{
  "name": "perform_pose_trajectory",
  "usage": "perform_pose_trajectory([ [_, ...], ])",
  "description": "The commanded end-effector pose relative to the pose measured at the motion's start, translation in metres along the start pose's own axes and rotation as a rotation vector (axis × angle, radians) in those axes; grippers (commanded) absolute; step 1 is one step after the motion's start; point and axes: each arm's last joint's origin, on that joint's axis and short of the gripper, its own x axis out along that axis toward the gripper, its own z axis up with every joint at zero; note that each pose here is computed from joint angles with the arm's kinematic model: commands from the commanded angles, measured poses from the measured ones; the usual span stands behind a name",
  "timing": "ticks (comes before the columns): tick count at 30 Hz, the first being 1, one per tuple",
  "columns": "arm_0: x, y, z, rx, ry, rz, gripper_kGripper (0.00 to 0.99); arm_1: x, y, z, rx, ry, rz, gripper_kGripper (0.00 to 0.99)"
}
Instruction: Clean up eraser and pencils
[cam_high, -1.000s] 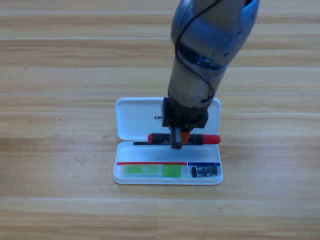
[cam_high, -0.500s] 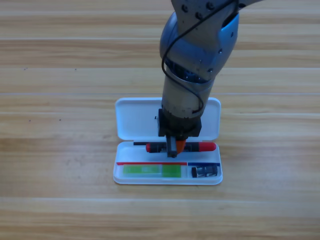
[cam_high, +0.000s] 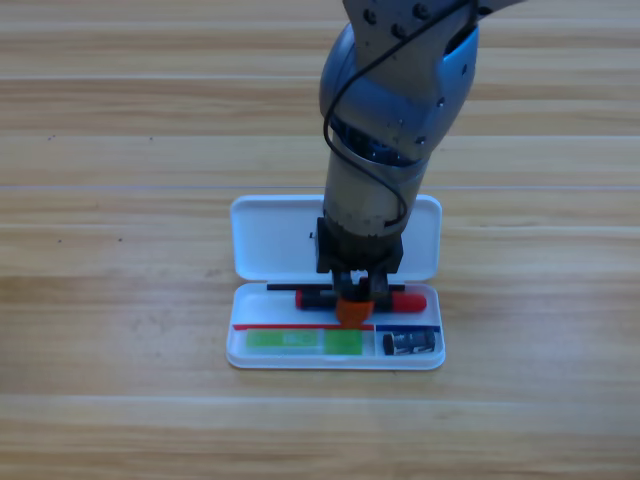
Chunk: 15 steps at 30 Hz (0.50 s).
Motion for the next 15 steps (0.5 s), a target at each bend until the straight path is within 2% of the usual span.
perform_pose_trajectory([
  [1, 0.007, -0.001, -0.009, -0.021, 0.011, -0.013, 0.990, -0.012, 0.002, -0.008, 0.006, -0.002, 0.014, 0.902],
  [6, 0.007, -0.001, -0.008, -0.022, 0.005, -0.007, 0.990, -0.075, 0.018, -0.027, 0.010, -0.117, 0.005, 0.914],
  [8, 0.006, 0.002, -0.006, -0.018, -0.008, 0.005, 0.990, -0.103, 0.030, -0.040, 0.019, -0.178, 0.026, 0.916],
  [11, 0.006, 0.014, 0.004, -0.025, -0.036, 0.023, 0.990, -0.137, 0.051, -0.066, 0.051, -0.299, 0.060, 0.917],
  [15, 0.021, 0.047, 0.025, -0.052, -0.040, 0.011, 0.986, -0.165, 0.081, -0.113, 0.120, -0.507, 0.055, 0.943],
])
